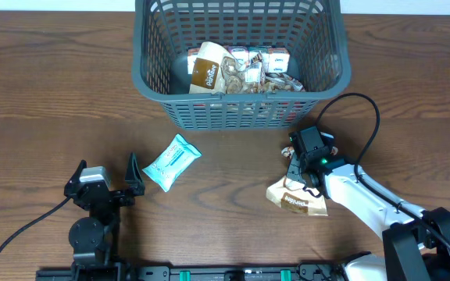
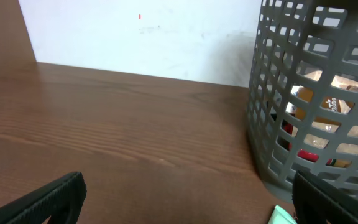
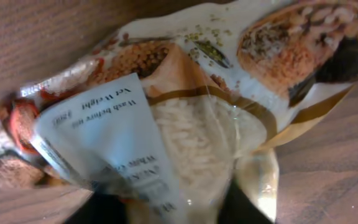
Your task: Pack container
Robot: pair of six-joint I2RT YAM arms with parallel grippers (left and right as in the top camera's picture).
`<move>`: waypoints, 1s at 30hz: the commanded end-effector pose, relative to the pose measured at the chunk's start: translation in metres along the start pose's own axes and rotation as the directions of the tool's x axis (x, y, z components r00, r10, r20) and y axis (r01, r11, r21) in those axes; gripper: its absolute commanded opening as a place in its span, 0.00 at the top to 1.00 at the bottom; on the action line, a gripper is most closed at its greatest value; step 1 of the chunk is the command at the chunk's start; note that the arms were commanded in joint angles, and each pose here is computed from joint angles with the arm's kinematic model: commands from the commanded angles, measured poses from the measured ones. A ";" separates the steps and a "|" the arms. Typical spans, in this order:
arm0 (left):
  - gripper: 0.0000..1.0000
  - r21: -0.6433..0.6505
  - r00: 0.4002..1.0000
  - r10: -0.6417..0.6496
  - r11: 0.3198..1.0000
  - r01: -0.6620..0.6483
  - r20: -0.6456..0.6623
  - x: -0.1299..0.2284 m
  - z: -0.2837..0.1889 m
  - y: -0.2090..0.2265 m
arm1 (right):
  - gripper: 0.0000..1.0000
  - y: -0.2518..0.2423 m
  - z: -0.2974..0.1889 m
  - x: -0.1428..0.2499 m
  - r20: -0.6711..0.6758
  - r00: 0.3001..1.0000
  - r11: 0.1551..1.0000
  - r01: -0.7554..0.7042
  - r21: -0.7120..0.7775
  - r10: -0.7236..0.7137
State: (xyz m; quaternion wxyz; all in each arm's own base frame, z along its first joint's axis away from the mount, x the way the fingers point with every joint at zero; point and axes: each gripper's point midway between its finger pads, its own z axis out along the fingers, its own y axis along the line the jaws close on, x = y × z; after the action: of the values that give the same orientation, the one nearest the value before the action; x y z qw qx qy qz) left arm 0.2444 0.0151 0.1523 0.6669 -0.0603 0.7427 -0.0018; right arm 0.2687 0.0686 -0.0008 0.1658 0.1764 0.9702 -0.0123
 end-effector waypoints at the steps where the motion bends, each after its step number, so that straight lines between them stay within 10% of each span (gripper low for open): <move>1: 0.01 -0.012 0.999 0.001 1.000 -0.002 -0.052 0.017 0.001 0.003 | 0.95 -0.004 0.010 0.015 -0.067 0.998 1.000 -0.016 0.003 0.016; 30: 0.01 -0.012 0.999 0.001 1.000 -0.002 -0.052 0.017 0.001 0.003 | 0.99 0.001 -0.017 -0.009 0.035 0.998 0.997 -0.050 -0.063 0.052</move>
State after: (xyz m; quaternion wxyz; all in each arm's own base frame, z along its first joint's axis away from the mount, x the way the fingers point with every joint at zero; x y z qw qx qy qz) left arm 0.2444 0.0151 0.1523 0.6669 -0.0603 0.7427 -0.0018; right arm 0.2693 0.0707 0.0070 0.1723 0.1833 0.9678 0.0065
